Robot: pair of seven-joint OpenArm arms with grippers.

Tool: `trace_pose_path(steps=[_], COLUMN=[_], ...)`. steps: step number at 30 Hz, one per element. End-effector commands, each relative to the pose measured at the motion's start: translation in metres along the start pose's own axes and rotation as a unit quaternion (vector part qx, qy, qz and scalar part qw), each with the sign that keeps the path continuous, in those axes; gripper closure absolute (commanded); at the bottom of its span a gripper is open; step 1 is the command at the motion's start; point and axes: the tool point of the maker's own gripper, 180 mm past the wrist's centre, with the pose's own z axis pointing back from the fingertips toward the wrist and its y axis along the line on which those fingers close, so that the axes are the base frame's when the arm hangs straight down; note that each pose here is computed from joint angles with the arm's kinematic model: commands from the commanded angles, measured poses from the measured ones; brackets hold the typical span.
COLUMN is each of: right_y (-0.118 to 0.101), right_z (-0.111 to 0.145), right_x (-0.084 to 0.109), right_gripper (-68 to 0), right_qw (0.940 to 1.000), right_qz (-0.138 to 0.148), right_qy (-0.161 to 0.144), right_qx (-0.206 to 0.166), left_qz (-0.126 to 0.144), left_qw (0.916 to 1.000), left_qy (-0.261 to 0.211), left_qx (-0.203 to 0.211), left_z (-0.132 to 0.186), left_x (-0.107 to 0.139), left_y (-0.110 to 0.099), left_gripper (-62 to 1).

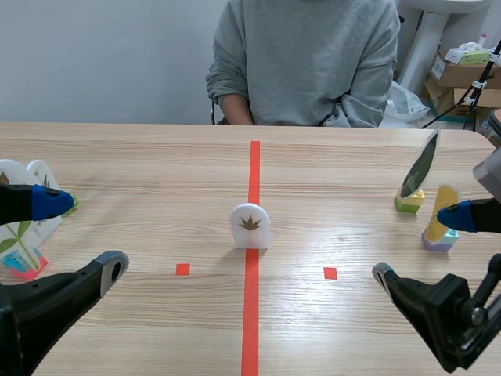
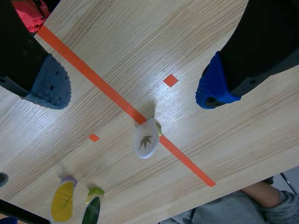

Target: Do the leaf sorting experiment

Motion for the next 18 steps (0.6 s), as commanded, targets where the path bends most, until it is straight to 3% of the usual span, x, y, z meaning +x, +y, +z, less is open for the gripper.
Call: trace_pose_path(steps=[1, 18], right_y=[-0.0032, -0.0033], right_z=[0.0, 0.0], right_x=[0.0046, 0.0008], right_gripper=[-59.1, -59.1], right_qw=[1.0, 1.0], right_qz=[0.004, 0.004], right_qy=[-0.009, 0.002], right_qx=[-0.001, -0.001], left_qz=[0.002, 0.002], left_qw=[0.9999, 0.9999], left_qy=[-0.011, -0.011], left_qx=[0.004, 0.004], left_z=[0.0009, 0.0009], left_x=[0.0046, 0.0045], left_y=[0.0019, 0.0019], left_gripper=[-57.2, -57.2])
